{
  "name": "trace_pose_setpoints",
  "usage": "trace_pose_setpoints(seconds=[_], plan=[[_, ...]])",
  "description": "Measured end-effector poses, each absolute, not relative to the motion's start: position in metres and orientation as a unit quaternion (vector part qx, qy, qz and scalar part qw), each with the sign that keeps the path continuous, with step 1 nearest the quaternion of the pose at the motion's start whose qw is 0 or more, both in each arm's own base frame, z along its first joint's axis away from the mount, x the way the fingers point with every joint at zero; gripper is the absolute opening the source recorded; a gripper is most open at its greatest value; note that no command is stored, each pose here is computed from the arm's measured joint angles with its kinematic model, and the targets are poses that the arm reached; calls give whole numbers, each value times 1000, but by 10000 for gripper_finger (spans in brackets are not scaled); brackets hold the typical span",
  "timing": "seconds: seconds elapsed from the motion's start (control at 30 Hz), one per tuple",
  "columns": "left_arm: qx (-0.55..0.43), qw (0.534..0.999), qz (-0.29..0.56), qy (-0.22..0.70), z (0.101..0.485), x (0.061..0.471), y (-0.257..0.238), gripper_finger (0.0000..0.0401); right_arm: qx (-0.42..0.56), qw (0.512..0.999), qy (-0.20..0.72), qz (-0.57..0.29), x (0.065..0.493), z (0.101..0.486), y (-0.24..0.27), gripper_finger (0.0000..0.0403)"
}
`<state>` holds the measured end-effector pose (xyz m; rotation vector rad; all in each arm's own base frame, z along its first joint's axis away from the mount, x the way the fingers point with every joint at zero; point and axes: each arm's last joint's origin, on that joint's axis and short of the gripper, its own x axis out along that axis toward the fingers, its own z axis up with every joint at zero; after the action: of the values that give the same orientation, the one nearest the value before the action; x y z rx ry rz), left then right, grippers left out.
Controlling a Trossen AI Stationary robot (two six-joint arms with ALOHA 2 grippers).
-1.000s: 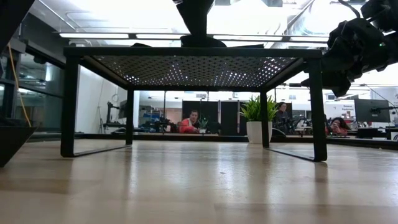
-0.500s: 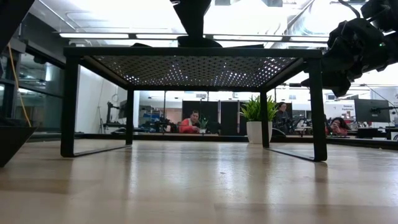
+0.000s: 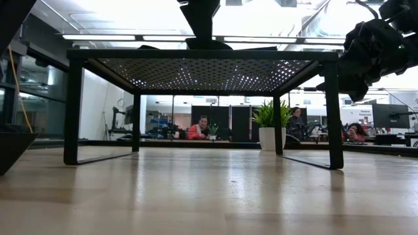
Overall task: Pick & Place Mini shaped plates
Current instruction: Stack the leaf shaped plate on top of the leaf shaped plates on the shelf
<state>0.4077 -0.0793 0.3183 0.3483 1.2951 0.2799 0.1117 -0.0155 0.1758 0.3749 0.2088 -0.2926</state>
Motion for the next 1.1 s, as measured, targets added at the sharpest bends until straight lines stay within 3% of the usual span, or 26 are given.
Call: trace_pose_setpoints(seconds=[0.93,1.1], plan=[[182,770,111,602,318,408,-79,8,185,967,103,-144,112,176,-15,246],[181,770,112,602,318,408,-79,32,185,966,103,-145,112,176,-15,246]])
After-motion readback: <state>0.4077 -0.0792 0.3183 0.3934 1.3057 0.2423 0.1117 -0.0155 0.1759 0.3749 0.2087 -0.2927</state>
